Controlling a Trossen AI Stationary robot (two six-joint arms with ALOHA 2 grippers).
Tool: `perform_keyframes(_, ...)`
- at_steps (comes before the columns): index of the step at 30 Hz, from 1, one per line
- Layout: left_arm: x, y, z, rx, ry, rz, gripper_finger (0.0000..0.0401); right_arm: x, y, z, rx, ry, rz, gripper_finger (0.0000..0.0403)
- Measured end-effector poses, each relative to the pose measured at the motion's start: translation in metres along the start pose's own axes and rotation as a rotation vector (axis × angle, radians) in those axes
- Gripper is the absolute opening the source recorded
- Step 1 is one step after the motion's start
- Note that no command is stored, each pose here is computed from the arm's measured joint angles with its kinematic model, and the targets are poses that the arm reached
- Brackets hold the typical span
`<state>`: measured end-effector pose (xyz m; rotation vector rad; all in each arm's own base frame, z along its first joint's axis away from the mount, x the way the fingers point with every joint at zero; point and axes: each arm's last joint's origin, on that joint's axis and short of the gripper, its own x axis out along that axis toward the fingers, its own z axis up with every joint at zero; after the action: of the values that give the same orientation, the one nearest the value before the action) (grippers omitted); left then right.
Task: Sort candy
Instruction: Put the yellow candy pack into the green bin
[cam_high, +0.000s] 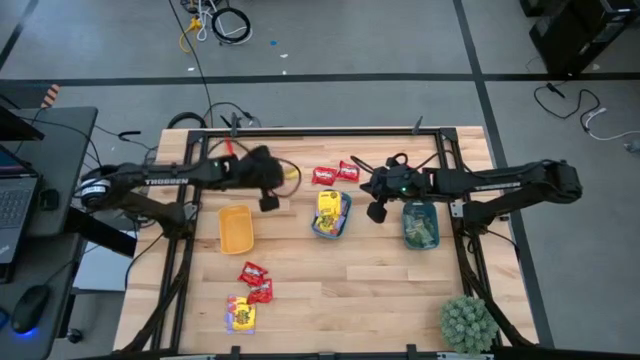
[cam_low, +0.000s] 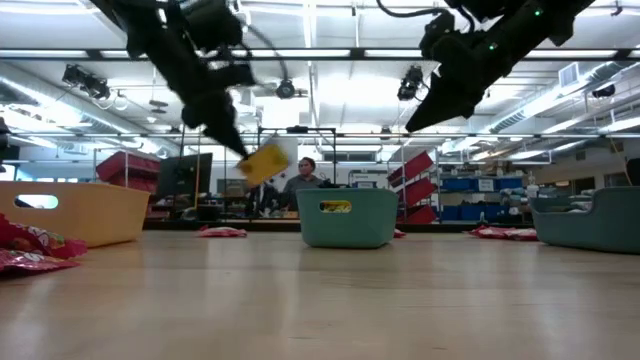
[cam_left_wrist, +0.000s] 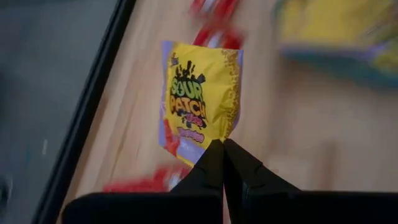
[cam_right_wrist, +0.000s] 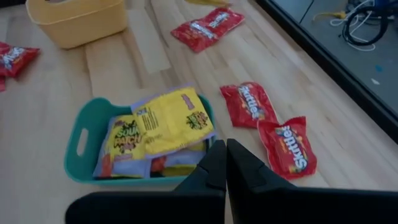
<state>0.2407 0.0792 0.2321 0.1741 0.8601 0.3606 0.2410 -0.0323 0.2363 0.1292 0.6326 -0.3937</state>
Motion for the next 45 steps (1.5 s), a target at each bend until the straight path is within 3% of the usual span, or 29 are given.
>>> perform_keyframes(5, -0.010, -0.032, 0.023, 0.090, -0.208, -0.076, 0.0000, -0.005, -0.001, -0.001, 0.004, 0.010, -0.002, 0.0000)
perform_keyframes(9, -0.015, -0.055, 0.032, 0.104, -0.290, -0.155, 0.0000, -0.004, -0.001, -0.001, 0.010, 0.013, -0.002, 0.0000)
perform_keyframes(17, 0.006, -0.094, 0.060, 0.102, -0.234, -0.164, 0.0000, -0.003, 0.002, -0.002, 0.032, 0.017, 0.007, 0.0000)
perform_keyframes(29, 0.052, -0.121, 0.073, 0.109, -0.022, -0.162, 0.0003, -0.005, 0.011, -0.003, 0.017, 0.012, 0.036, 0.0000)
perform_keyframes(38, 0.050, -0.124, 0.079, 0.139, 0.036, -0.168, 0.0063, -0.005, 0.021, -0.002, 0.033, -0.015, 0.094, 0.0005)
perform_keyframes(42, 0.049, -0.125, 0.080, 0.140, 0.031, -0.182, 0.0096, 0.008, 0.033, -0.002, 0.021, -0.042, 0.130, 0.0010)
perform_keyframes(45, 0.047, -0.127, 0.081, 0.140, 0.018, -0.147, 0.0092, 0.026, 0.042, -0.003, 0.020, -0.064, 0.142, 0.0010)
